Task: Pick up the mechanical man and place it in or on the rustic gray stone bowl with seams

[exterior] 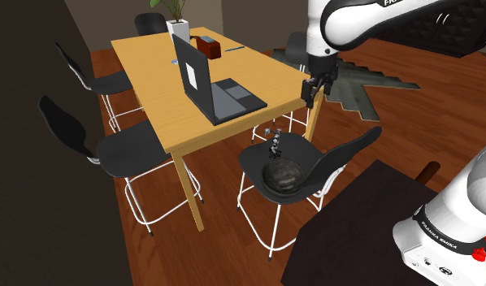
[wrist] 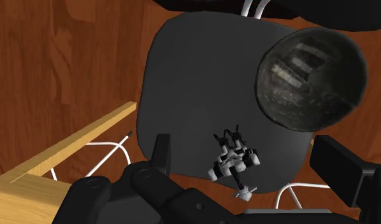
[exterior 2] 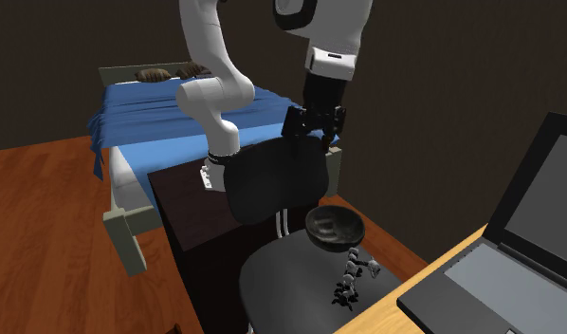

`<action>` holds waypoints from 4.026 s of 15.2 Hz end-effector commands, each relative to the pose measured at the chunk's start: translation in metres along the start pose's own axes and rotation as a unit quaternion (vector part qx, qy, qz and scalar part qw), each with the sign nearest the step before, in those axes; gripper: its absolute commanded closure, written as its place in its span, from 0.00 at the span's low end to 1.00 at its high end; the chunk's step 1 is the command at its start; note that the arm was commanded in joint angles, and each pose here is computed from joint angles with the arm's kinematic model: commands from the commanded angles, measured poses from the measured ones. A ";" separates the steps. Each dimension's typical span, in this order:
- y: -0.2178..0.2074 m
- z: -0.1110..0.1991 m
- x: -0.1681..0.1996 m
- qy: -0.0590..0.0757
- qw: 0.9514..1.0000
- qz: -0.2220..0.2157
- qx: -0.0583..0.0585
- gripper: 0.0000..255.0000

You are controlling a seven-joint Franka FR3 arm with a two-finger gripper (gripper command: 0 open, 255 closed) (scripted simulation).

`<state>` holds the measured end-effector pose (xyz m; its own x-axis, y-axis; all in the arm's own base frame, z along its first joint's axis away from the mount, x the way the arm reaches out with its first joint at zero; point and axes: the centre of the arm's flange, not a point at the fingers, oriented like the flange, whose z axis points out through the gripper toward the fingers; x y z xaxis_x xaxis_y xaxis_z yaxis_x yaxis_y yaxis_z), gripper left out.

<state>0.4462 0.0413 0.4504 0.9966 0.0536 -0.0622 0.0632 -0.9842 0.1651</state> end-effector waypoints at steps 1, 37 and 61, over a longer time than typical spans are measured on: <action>-0.007 0.017 0.024 -0.004 1.000 -0.001 -0.003 0.00; -0.078 0.196 0.204 -0.036 0.999 -0.010 -0.029 1.00; -0.063 0.108 0.199 -0.036 0.999 -0.010 -0.029 1.00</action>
<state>0.6350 0.0967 0.3143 0.9888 0.0584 -0.1372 0.0878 -0.9718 0.2189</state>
